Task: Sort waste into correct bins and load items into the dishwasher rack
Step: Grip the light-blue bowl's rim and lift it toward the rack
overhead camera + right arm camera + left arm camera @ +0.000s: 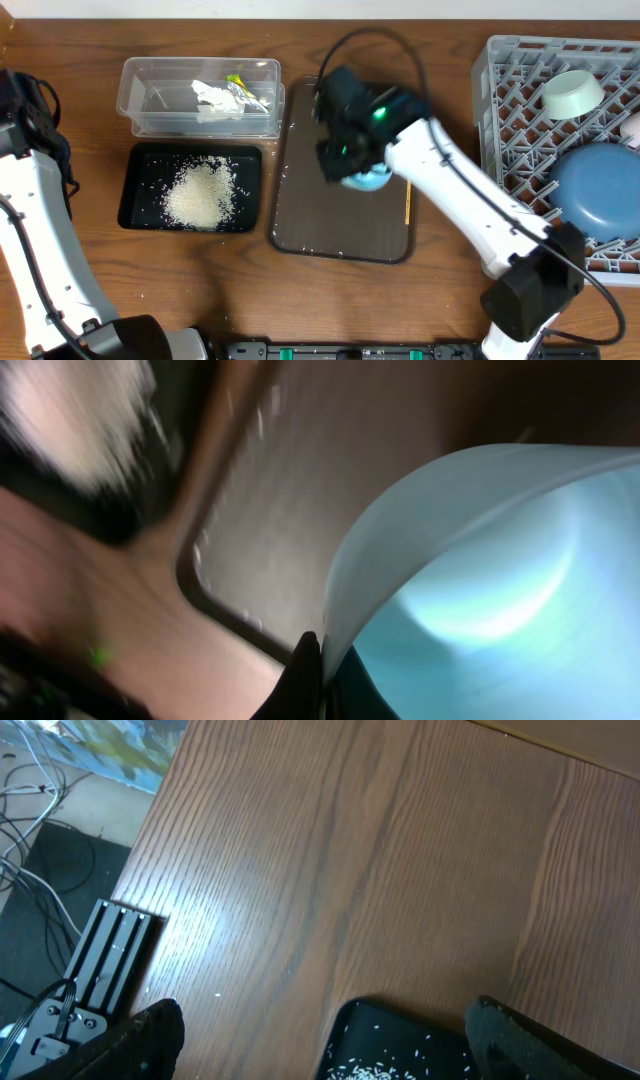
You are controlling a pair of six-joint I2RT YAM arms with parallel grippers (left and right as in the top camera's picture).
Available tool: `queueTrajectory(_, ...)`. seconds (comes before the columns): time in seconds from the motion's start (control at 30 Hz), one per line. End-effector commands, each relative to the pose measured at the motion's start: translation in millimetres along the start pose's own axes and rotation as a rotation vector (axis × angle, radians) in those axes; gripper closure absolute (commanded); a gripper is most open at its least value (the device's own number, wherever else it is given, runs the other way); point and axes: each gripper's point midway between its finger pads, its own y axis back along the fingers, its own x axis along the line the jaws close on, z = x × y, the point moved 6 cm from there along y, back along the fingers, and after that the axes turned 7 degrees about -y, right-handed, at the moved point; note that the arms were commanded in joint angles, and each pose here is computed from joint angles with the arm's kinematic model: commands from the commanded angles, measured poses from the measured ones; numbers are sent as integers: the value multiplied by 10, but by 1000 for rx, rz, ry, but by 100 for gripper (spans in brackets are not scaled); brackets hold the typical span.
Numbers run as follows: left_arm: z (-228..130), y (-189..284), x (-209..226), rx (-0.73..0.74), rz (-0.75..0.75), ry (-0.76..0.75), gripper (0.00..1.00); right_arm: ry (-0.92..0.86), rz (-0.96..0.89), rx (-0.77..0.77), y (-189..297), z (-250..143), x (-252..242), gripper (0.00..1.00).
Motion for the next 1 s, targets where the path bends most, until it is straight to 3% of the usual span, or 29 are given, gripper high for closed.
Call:
queueTrajectory(0.0, 24, 15, 29, -8, 2, 21, 8, 1, 23, -112, 354, 287, -99, 99)
queueTrajectory(0.23, 24, 15, 29, -8, 2, 21, 8, -83, 43, -249, 807, 554, -404, 99)
queueTrajectory(0.5, 24, 15, 29, -8, 2, 21, 8, -184, 7, -299, 959, 670, -851, 99)
queueTrajectory(0.73, 24, 15, 29, -8, 2, 21, 8, -227, 168, -337, 1112, 789, -1020, 99)
queueTrajectory(0.97, 24, 15, 29, -8, 2, 21, 8, -359, 396, -341, 1413, 779, -1514, 99)
